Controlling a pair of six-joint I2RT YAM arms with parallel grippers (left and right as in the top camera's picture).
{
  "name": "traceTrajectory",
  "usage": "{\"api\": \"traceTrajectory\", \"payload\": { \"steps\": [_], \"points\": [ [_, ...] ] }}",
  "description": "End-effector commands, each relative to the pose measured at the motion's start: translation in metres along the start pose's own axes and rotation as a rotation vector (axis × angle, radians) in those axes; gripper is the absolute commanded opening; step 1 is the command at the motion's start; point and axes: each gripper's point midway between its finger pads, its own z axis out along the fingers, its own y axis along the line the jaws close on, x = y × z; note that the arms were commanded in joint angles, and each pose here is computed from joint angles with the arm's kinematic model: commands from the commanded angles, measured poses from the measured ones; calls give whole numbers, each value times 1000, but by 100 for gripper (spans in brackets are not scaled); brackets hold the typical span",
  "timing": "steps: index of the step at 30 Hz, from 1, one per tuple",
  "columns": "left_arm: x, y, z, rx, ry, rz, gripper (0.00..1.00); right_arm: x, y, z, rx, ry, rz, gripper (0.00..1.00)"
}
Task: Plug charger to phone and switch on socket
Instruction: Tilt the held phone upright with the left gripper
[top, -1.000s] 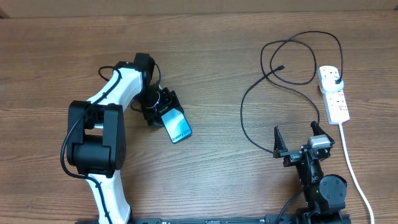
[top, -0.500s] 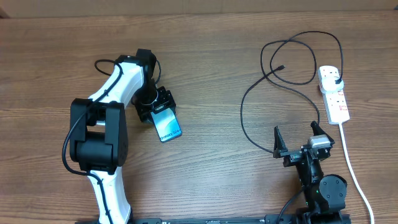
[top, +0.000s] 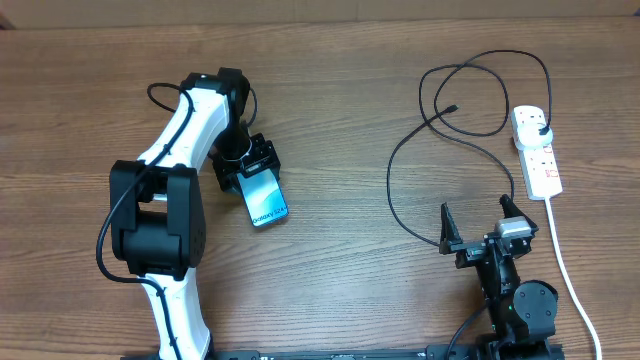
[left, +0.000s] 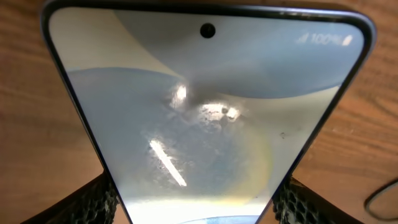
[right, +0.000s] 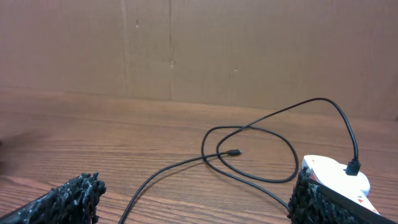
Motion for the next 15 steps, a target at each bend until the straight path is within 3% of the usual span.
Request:
{"api": "traceTrajectory", "payload": {
  "steps": [1,15],
  "points": [
    [10,-17,-8,93,47,79,52,2,-1,0,6,-4,-2,100],
    [71,-58,-29,411,305,239,53,2,-1,0,6,-4,-2,100]
  ]
}}
